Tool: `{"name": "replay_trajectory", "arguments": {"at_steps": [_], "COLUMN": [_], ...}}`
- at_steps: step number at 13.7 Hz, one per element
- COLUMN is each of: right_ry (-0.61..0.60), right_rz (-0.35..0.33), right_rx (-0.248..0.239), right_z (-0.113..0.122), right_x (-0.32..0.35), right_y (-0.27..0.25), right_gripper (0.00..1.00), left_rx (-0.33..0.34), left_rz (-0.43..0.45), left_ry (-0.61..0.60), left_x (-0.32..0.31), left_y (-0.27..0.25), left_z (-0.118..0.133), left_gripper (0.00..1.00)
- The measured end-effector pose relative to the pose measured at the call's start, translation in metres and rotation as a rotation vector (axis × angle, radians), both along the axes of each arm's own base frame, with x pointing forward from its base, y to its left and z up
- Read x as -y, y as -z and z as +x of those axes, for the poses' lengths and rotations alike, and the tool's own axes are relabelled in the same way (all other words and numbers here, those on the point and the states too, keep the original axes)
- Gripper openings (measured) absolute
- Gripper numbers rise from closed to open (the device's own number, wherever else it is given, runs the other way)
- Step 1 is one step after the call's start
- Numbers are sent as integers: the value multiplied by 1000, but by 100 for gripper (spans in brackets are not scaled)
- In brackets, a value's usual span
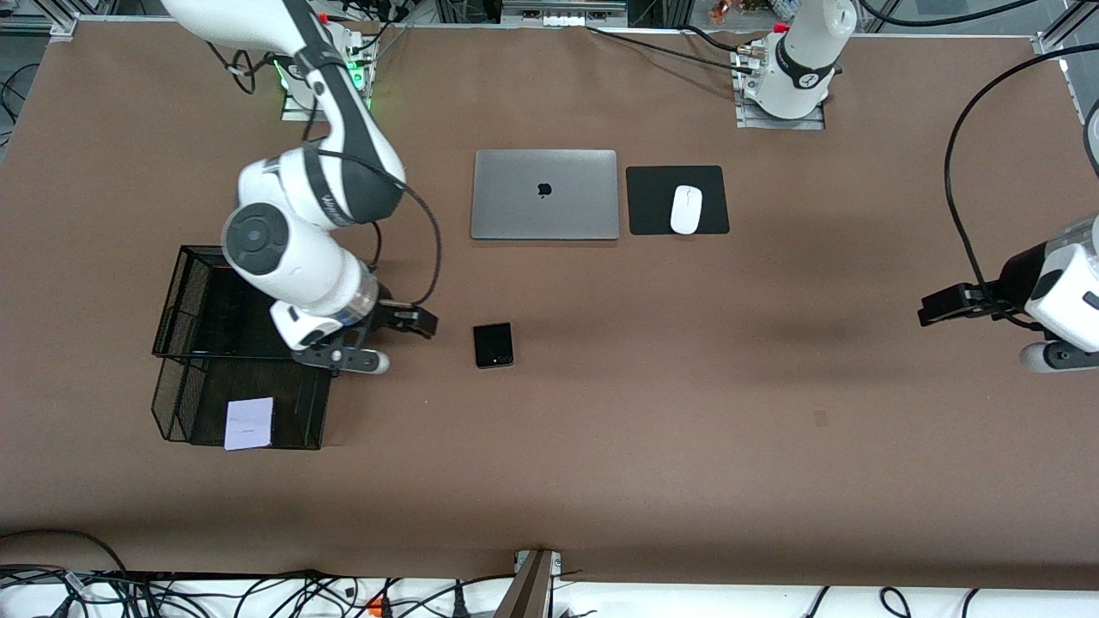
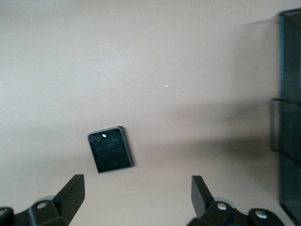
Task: Place phones with both arms
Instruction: 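Release the flip phone with the left gripper while the right gripper approaches it, then grasp the small black flip phone with the right gripper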
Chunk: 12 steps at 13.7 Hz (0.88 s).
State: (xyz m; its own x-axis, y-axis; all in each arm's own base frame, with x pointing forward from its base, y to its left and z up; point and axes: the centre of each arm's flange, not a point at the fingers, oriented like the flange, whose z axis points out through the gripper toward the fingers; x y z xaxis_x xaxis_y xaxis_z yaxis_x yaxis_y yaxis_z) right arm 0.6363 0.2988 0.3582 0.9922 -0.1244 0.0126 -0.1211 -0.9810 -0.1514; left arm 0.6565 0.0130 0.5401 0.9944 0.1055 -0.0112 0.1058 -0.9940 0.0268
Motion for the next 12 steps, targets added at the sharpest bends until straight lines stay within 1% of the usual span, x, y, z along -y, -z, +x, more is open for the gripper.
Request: {"name": "replay_trajectory", "arguments": {"at_steps": [1, 2, 4, 7, 9, 12], "right_ry": [-16, -21, 8, -13, -55, -120], "right_rz": [0, 0, -1, -11, -41, -96], "right_rx": [16, 29, 50, 76, 94, 104], "right_z": [-1, -2, -1, -7, -13, -23], "right_x": [-15, -29, -49, -79, -93, -106], "right_y": [12, 25, 49, 92, 118, 141], "right_gripper": [100, 99, 97, 99, 99, 99], "left_rx": [20, 21, 1, -10, 3, 51], "left_rz": [-2, 0, 17, 19, 19, 18], "left_ry": [2, 5, 15, 37, 46, 63], "left_x": [-2, -2, -2, 2, 3, 11], "left_y": [9, 19, 33, 39, 35, 15], "left_z": [-5, -11, -19, -23, -23, -22], "left_gripper": [100, 100, 100, 100, 100, 100]}}
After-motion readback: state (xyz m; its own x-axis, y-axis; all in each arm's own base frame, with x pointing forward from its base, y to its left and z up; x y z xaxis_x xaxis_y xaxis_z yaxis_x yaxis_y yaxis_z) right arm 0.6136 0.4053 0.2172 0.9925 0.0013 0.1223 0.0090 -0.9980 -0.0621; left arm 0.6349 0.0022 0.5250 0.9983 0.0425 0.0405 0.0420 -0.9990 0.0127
